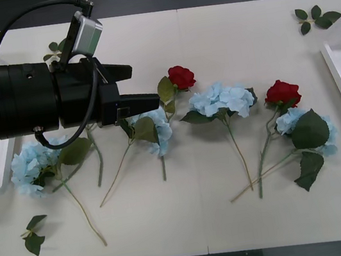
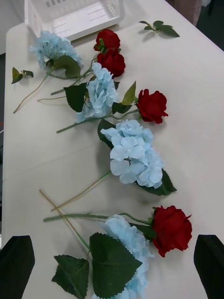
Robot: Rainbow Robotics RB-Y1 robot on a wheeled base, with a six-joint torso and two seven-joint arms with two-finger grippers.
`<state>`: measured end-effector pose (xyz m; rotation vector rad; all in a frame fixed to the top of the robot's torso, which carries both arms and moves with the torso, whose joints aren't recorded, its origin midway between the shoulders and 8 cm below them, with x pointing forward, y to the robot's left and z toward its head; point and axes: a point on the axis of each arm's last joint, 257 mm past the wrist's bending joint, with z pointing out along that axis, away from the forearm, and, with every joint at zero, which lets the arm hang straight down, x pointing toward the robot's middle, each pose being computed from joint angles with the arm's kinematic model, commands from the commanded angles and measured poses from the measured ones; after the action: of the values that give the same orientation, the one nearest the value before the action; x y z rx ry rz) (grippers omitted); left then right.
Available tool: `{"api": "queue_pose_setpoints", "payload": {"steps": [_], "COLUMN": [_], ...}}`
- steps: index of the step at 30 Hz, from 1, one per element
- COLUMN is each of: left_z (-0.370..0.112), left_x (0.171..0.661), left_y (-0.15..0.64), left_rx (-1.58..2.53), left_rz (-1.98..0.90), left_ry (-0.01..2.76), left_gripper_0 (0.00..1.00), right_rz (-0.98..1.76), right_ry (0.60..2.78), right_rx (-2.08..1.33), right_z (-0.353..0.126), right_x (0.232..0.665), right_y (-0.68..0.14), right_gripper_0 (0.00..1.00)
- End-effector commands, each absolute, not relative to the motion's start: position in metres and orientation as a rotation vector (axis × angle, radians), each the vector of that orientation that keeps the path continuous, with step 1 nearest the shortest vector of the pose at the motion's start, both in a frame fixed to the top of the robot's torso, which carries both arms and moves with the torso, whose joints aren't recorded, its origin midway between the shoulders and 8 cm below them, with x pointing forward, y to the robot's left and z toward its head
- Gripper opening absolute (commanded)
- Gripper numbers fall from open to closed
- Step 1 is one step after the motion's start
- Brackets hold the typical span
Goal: Put the red flowers into the right box and the blue flowers into the left box
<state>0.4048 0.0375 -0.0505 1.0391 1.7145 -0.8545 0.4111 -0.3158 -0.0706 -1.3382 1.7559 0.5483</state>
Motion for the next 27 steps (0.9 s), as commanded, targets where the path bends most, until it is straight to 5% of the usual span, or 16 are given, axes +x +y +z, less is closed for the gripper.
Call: {"api": "queue_pose_setpoints", "payload": {"steps": [1, 13, 27], "left_z": [-0.048, -0.024, -0.102], "left_x": [0.400, 0.396, 0.389], "left_y": [0.038, 0.057, 0.198], "left_rx": [1.066, 0.964, 0.606], "left_rz": [-0.839, -0.948, -0.739], "left_ry": [1.687, 1.754, 2.482], "left_gripper_0": [1.00, 1.00, 1.00], "right_rz": [0.531, 0.497, 0.291], "right_ry": [1.821, 2.048, 2.674], "right_rx": [-1.374, -1.243, -0.140], "right_z": [-0.090, -0.106, -0.141], "right_x": [0.405, 0.415, 0.397], "right_y": [-0.325, -0.342, -0.396], "right_gripper_0": [1.00, 1.00, 1.00]}}
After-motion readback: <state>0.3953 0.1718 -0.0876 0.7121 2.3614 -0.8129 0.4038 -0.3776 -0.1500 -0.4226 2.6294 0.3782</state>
